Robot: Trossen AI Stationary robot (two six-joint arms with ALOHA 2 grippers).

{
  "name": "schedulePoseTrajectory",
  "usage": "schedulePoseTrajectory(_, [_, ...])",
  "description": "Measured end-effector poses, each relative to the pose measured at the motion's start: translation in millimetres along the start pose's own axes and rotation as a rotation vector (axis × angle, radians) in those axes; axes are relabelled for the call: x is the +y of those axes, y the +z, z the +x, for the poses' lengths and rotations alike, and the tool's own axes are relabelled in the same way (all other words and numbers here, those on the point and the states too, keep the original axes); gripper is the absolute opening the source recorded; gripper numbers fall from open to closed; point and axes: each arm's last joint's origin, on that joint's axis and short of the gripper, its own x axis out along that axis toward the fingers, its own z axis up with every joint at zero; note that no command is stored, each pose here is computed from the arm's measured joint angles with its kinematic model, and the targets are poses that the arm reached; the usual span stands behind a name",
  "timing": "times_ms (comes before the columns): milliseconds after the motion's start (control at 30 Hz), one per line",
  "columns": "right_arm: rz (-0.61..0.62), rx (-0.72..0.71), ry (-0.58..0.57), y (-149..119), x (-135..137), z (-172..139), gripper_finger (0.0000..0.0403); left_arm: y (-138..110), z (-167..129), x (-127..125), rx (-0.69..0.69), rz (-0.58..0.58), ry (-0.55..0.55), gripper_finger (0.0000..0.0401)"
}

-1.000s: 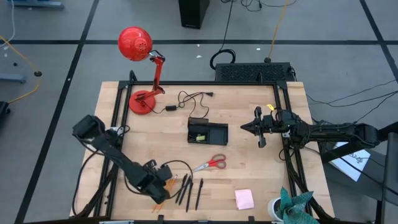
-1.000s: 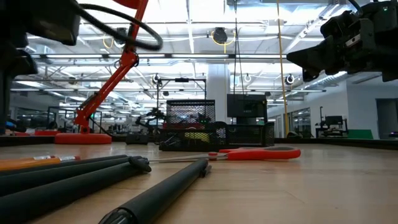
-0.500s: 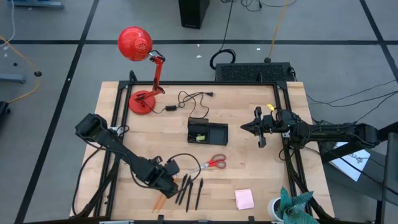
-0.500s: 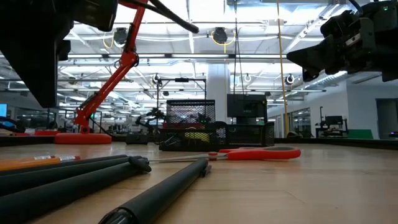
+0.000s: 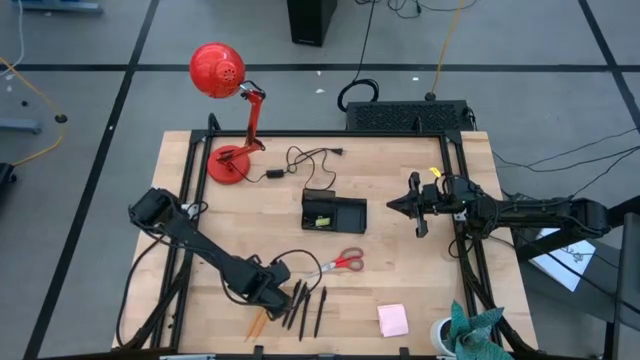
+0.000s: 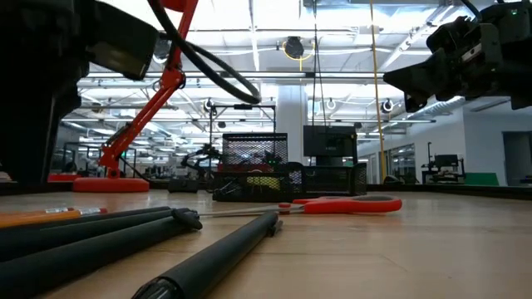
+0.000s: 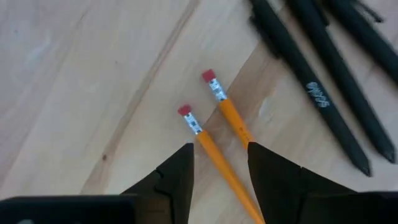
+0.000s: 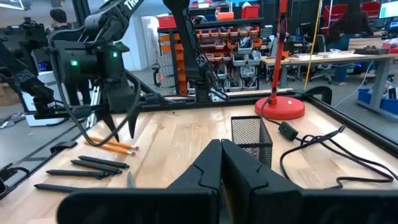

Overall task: Pick and place office supplies into organizer
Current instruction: Put the left orange pencil into the black desk organizer

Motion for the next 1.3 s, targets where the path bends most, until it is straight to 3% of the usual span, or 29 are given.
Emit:
schedulePoseTrajectory(700, [0.0,-0.001,0.0,0.1,0.0,0.0,0.0004,-7.5,29.5,-4.5,0.012,-0.1,0.089,0.0157])
schedulePoseTrajectory(1000, [0.001,0.002,0.0,-0.3,0.0,0.2,0.0004,-14.8,46.6,-3.9,0.053,-0.025,0.175,0.0157])
schedulePoseTrajectory(1300, [0.001,0.002,0.0,-0.3,0.0,0.2,0.0004,-16.7,46.2,-4.8,0.056,0.088,0.168,0.0156])
